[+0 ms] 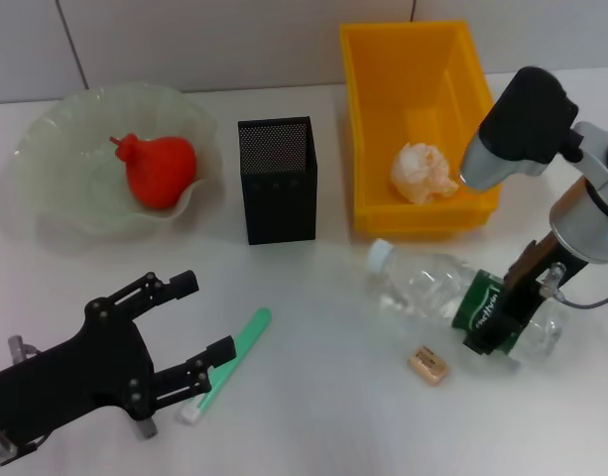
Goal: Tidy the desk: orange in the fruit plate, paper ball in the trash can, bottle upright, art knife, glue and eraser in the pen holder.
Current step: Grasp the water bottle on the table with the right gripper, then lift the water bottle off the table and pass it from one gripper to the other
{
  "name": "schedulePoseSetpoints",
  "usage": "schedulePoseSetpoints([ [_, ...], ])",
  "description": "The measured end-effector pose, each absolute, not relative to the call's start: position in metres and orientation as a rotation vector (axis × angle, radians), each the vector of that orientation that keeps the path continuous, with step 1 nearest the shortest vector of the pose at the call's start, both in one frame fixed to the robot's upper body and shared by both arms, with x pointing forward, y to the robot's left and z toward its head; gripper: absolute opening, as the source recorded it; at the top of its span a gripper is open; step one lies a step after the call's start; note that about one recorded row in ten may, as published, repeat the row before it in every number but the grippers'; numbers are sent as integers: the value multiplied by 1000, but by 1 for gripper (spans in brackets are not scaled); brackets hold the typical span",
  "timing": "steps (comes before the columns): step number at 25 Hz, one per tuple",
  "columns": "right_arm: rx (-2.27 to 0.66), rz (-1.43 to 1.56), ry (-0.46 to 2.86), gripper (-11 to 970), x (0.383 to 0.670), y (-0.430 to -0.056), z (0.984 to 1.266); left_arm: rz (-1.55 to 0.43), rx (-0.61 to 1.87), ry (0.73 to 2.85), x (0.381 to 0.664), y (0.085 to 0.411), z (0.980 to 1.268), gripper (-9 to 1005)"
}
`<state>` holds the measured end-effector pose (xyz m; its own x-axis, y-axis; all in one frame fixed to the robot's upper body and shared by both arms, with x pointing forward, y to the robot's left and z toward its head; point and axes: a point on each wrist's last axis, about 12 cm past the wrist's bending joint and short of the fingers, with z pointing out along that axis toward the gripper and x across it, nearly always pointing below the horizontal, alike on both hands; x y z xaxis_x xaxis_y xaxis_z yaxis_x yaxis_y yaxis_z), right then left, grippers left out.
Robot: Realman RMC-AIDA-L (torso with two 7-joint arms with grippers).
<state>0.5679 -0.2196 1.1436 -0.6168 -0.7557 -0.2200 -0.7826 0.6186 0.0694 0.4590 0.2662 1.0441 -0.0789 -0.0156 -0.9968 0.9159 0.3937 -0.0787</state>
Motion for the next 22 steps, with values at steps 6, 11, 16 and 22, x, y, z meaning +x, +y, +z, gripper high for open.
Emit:
schedulePoseSetpoints([
  [6,-1246,336,2566,761,554,-229,1154,-957,856,1423,460,267,1046,816],
  [11,-1197,483,2401,761,539,-245,1171,-939,701,1385,459,278,1050,815],
  [16,-1139,663,2160,761,523,-266,1179,-1002,519,1305,455,280,1055,815],
  [22,-1123,809,1917,761,510,-279,1172,-1146,428,1257,457,272,1062,815],
])
